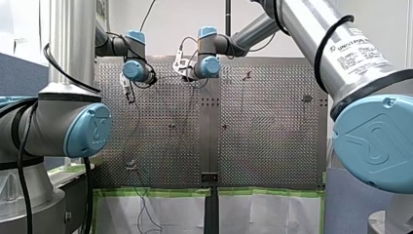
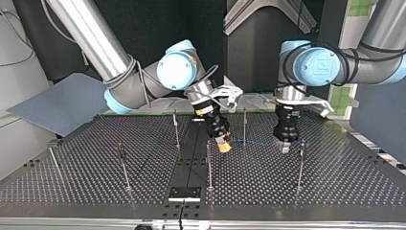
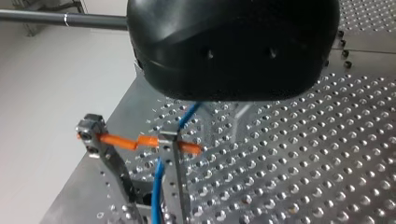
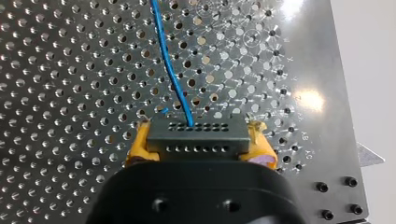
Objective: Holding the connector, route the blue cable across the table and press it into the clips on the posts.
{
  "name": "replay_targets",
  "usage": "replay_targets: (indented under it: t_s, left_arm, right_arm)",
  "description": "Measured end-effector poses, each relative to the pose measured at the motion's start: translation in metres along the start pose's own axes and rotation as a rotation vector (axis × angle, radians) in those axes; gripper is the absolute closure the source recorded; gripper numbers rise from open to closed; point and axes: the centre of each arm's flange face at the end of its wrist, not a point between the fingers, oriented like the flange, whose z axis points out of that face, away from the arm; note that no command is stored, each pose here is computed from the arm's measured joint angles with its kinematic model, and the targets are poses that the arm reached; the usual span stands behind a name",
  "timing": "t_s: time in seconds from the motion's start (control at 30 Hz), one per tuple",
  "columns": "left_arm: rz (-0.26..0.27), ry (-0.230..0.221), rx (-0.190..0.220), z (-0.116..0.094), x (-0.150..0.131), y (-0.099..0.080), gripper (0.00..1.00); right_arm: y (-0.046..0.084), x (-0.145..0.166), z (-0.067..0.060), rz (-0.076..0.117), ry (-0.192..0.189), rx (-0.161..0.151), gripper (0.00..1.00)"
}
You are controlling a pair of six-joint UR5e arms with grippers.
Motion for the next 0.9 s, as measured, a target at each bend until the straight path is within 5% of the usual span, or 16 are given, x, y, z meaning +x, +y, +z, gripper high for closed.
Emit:
replay_targets:
  t_s: [0.4,0.67,0.9]
  left_arm:
    - [0.017,0.054,-0.045,-0.017,0.025,0.005,1.0]
    - [0.016,0.075,-0.038,-0.031,0.051,0.004,1.0]
    - [0.032,0.166,-0.048,-0.047,0.096,0.007,1.0]
  right_arm:
    - [-0.003,-0.009,-0.001,0.0,-0.025,0.0,1.0]
    - [0.002,-0.03,-0.007,-0.001,-0.067,-0.015,1.0]
    - [0.01,-0.054,-0.016,-0.005,-0.115,-0.032,1.0]
